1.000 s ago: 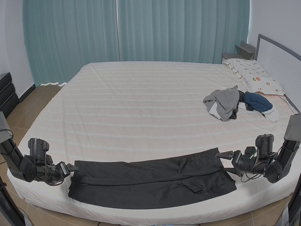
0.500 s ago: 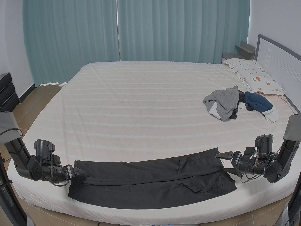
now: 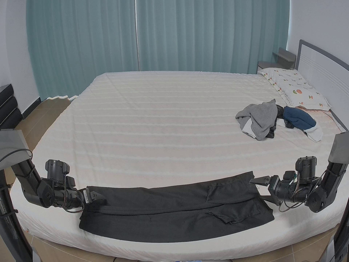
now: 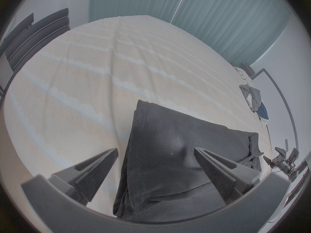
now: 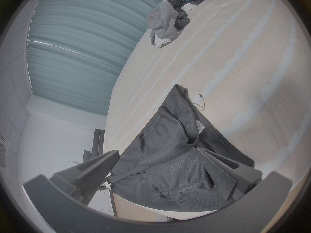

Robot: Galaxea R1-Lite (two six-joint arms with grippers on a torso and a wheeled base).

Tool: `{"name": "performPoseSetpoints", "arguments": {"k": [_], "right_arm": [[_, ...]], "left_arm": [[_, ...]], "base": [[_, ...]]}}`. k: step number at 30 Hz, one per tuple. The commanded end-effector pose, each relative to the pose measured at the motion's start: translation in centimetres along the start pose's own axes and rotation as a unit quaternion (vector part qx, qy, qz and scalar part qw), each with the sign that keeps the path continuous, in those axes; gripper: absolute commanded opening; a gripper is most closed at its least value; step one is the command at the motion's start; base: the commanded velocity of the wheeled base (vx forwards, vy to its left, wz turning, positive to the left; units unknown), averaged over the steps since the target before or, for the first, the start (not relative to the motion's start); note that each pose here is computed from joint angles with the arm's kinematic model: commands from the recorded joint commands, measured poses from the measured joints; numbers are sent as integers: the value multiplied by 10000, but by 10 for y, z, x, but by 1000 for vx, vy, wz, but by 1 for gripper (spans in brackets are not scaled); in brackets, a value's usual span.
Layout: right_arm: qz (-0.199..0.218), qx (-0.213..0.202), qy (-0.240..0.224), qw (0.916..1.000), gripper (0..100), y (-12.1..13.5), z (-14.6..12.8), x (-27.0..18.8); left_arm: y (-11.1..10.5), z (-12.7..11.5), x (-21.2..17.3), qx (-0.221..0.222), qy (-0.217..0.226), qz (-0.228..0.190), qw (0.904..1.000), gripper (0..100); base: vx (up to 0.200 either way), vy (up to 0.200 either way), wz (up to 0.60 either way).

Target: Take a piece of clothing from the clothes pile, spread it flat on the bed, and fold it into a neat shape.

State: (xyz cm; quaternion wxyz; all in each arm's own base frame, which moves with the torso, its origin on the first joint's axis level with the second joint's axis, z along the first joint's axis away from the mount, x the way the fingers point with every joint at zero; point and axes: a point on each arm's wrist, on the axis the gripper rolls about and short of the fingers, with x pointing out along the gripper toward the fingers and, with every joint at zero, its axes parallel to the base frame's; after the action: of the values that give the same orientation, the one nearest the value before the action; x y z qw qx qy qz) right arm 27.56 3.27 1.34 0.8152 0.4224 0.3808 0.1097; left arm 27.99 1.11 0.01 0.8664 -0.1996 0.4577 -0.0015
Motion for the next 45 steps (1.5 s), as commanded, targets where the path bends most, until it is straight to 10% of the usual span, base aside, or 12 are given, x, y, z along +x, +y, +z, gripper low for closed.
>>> {"name": "performPoseSetpoints", "arguments": {"k": [1,33,34,45], "right_arm": [[-11,7,15,10000,100,-1,0,1],[-56,12,89,9999,100,-4,-2,7],[-58,17,83,9999,100,-4,-2,6],[-61,21,78,9999,100,-4,-2,5]], "left_arm": [[-4,2,-4,45,-83,-36,9999,100],[3,-22,15,638,251,-1,9976,100],[3,-22,14,639,244,-3,9977,0],[-2,-17,1,634,27,-62,9980,0]], "base": [[0,0,0],[0,0,0],[0,0,0],[0,0,0]]}}
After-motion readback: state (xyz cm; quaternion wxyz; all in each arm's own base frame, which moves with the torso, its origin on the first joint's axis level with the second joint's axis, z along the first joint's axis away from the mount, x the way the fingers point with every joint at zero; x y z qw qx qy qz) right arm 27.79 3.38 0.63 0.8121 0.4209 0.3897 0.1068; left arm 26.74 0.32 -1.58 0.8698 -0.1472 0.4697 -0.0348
